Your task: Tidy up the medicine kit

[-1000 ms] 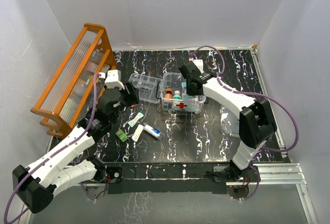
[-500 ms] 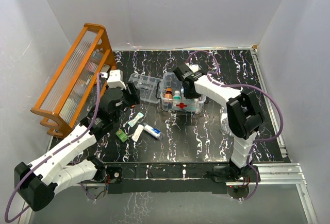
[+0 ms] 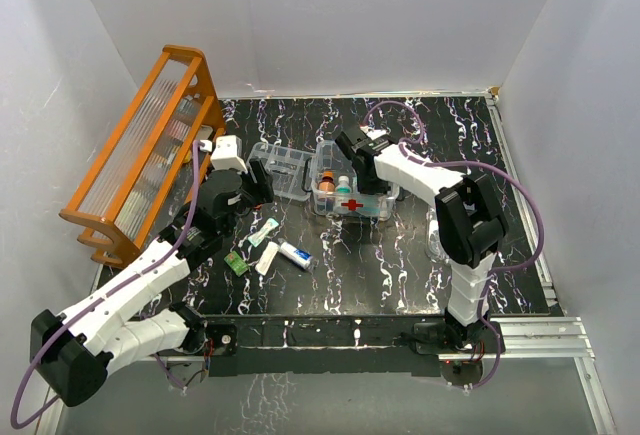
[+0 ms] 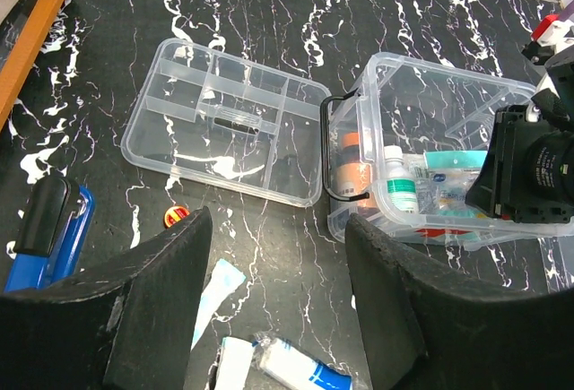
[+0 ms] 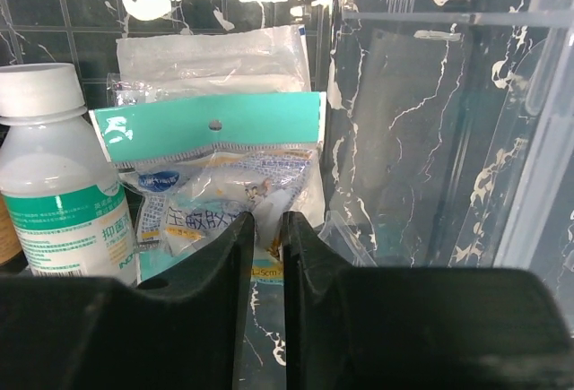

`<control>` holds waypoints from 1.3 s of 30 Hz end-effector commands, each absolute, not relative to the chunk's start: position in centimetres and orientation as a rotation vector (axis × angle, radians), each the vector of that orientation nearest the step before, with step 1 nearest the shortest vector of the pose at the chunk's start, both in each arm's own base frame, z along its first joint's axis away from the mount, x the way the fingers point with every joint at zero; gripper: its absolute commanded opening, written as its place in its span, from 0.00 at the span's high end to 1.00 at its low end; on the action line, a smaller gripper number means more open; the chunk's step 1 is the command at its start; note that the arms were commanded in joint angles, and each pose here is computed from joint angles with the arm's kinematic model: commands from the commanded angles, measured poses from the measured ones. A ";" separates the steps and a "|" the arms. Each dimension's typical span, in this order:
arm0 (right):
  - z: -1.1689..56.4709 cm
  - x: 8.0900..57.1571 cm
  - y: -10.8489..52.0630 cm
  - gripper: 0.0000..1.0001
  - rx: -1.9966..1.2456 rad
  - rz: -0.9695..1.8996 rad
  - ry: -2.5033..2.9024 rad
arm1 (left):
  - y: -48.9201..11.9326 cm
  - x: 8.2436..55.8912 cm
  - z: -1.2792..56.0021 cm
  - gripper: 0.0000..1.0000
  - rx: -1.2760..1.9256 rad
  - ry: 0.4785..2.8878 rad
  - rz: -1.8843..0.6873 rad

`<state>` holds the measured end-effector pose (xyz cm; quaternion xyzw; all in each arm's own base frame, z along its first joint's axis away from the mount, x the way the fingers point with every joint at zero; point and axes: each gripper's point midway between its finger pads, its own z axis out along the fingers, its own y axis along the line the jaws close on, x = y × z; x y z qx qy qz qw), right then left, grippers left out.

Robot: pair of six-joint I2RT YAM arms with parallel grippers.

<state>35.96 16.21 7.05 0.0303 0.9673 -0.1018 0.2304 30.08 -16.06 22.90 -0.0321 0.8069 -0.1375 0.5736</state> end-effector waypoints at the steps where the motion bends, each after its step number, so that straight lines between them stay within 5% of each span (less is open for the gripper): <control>1: 9.2 37.4 16.8 0.81 0.127 -0.244 2.598 | -15.7 30.4 23.9 0.40 -0.107 1.855 -0.325; 12: 15.7 37.9 17.3 0.66 0.148 -0.096 2.468 | -15.6 30.4 23.8 0.39 -0.120 1.866 -0.316; 20: 21.3 35.3 20.0 0.54 0.020 0.291 2.314 | -16.6 30.2 23.0 0.38 -0.085 1.911 -0.351; 34: 19.0 26.3 27.6 0.40 -0.273 0.623 2.221 | -15.9 27.2 14.6 0.26 -0.154 2.235 -0.284; 39: 15.7 24.4 30.6 0.37 -0.376 0.606 2.252 | -13.3 28.0 16.6 0.26 -0.303 2.147 -0.230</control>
